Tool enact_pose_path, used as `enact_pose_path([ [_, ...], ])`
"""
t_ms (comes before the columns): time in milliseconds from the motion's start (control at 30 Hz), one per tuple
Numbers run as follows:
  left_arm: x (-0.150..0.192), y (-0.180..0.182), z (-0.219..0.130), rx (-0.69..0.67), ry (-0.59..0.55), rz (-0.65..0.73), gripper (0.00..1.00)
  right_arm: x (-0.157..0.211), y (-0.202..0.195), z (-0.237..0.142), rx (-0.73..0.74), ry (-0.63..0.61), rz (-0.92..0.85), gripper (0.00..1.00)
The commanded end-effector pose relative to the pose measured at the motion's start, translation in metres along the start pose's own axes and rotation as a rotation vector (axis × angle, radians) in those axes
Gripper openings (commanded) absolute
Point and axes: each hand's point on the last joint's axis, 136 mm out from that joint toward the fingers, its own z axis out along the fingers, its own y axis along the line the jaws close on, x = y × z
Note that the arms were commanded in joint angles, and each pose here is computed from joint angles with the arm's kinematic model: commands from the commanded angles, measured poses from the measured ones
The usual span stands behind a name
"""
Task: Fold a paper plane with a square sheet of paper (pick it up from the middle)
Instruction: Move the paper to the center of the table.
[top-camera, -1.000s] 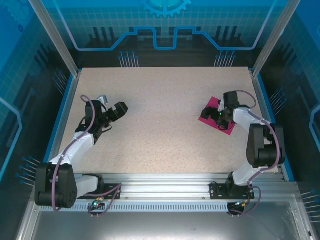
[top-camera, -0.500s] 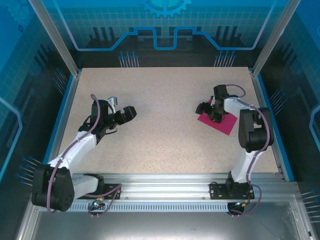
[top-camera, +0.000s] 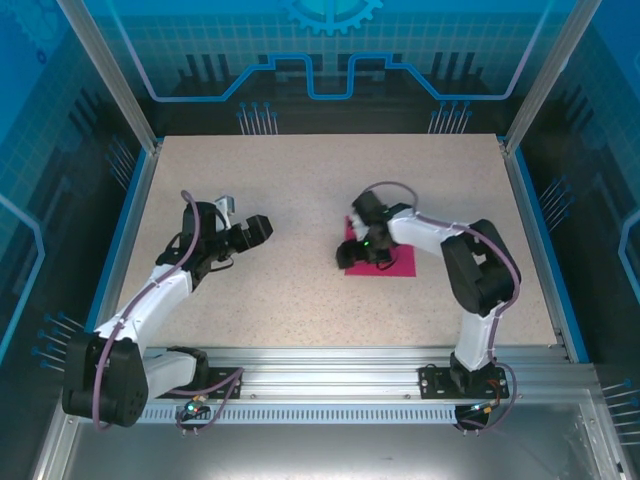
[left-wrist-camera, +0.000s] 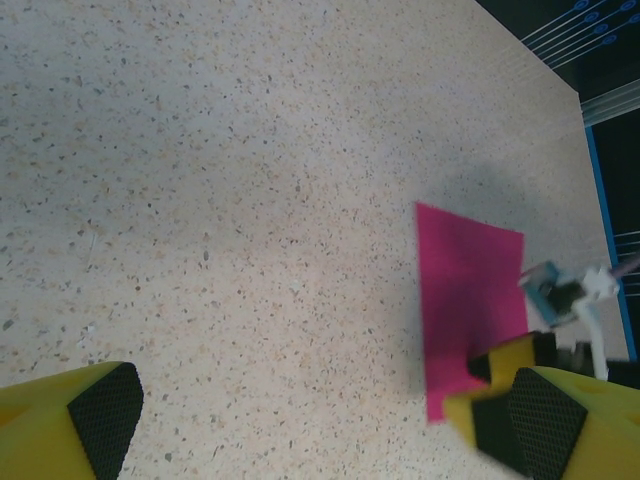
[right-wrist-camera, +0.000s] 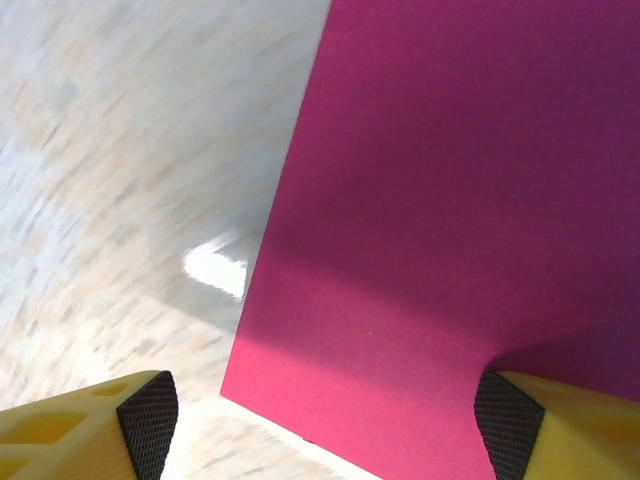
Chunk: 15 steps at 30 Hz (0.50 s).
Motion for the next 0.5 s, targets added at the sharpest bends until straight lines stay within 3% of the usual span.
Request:
enact_pose_path([
  [0, 0.012, -0.002, -0.006, 0.021, 0.026, 0.037, 0.99, 0.05, 0.014, 0.002, 0.029, 0.153, -0.118, 0.82],
  [133, 0.012, -0.003, -0.008, 0.031, 0.009, 0.038, 0.98, 0.023, 0.012, -0.034, 0.09, 0.011, -0.114, 0.85],
  [233, 0.01, -0.004, -0.008, 0.036, -0.003, 0.03, 0.98, -0.001, -0.006, -0.053, 0.167, -0.077, 0.024, 0.87],
  [367, 0.009, -0.006, -0.011, 0.044, -0.011, 0.027, 0.99, -0.013, -0.022, -0.043, 0.166, -0.074, 0.166, 0.86],
  [467, 0.011, -0.005, -0.011, 0.045, -0.012, 0.032, 0.98, -0.026, -0.014, -0.03, 0.107, -0.073, 0.17, 0.86],
])
